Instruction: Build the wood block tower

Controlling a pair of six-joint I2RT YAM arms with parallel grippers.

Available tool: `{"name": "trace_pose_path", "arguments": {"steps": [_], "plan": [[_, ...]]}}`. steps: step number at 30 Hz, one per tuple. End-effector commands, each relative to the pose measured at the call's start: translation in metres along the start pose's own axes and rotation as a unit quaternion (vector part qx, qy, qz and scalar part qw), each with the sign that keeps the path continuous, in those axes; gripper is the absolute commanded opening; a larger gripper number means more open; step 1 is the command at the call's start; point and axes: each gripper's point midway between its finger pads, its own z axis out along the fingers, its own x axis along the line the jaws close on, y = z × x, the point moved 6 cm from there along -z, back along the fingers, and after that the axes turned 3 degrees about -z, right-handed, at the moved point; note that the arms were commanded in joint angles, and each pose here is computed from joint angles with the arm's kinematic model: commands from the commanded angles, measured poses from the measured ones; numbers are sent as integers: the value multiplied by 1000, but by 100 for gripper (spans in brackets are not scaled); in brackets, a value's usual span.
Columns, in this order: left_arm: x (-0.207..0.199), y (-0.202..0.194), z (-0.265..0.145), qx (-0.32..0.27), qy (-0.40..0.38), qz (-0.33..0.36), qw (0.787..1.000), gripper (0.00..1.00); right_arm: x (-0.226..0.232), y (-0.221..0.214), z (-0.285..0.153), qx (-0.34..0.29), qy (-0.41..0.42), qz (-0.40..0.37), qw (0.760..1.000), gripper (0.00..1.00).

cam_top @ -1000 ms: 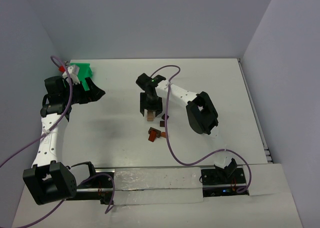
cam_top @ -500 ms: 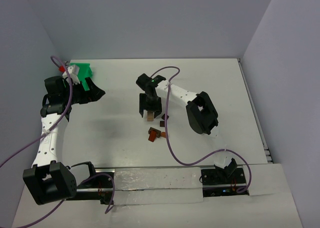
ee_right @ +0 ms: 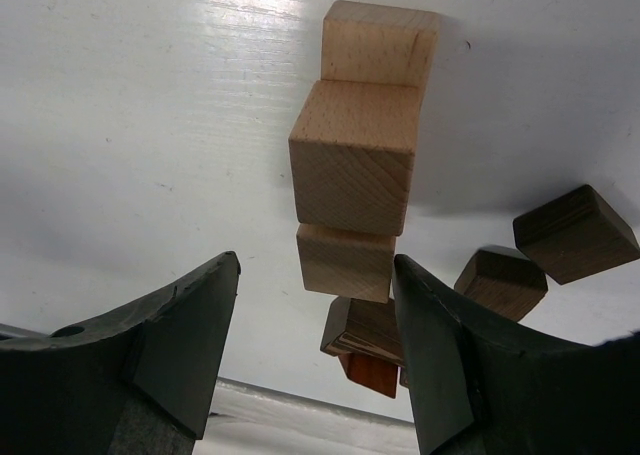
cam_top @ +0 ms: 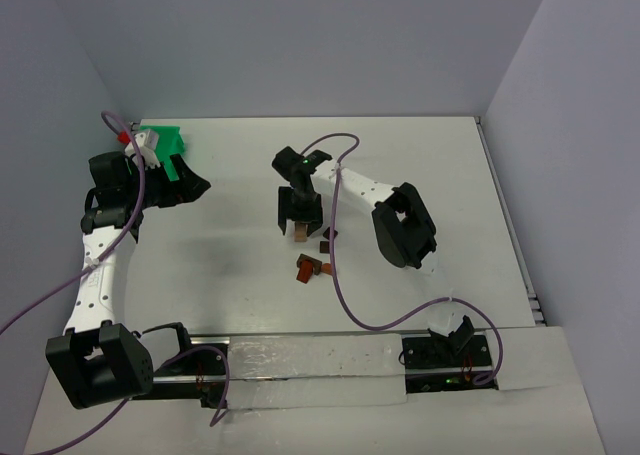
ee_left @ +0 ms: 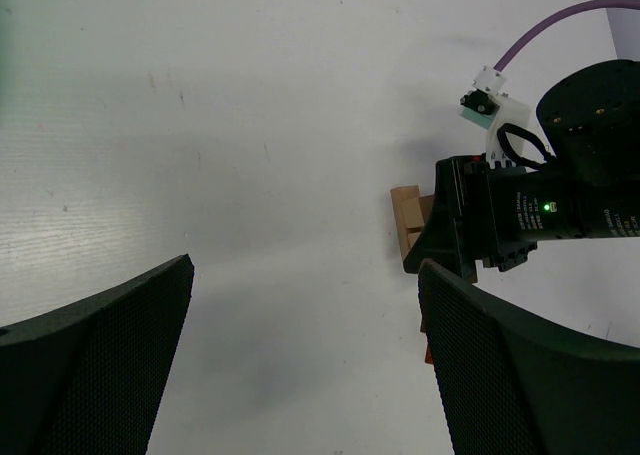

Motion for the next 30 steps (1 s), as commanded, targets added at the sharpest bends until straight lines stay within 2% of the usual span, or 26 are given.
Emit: {"name": "trace_pose_path", "arguments": {"steps": [1, 30], "plan": [[-1, 9, 1, -21, -6, 19, 1000, 99, 4, 7, -4, -13, 13, 0, 1000, 70], [-2, 12, 0, -21, -6, 22, 1000, 99, 4, 1, -16, -13, 32, -8, 999, 72]]}}
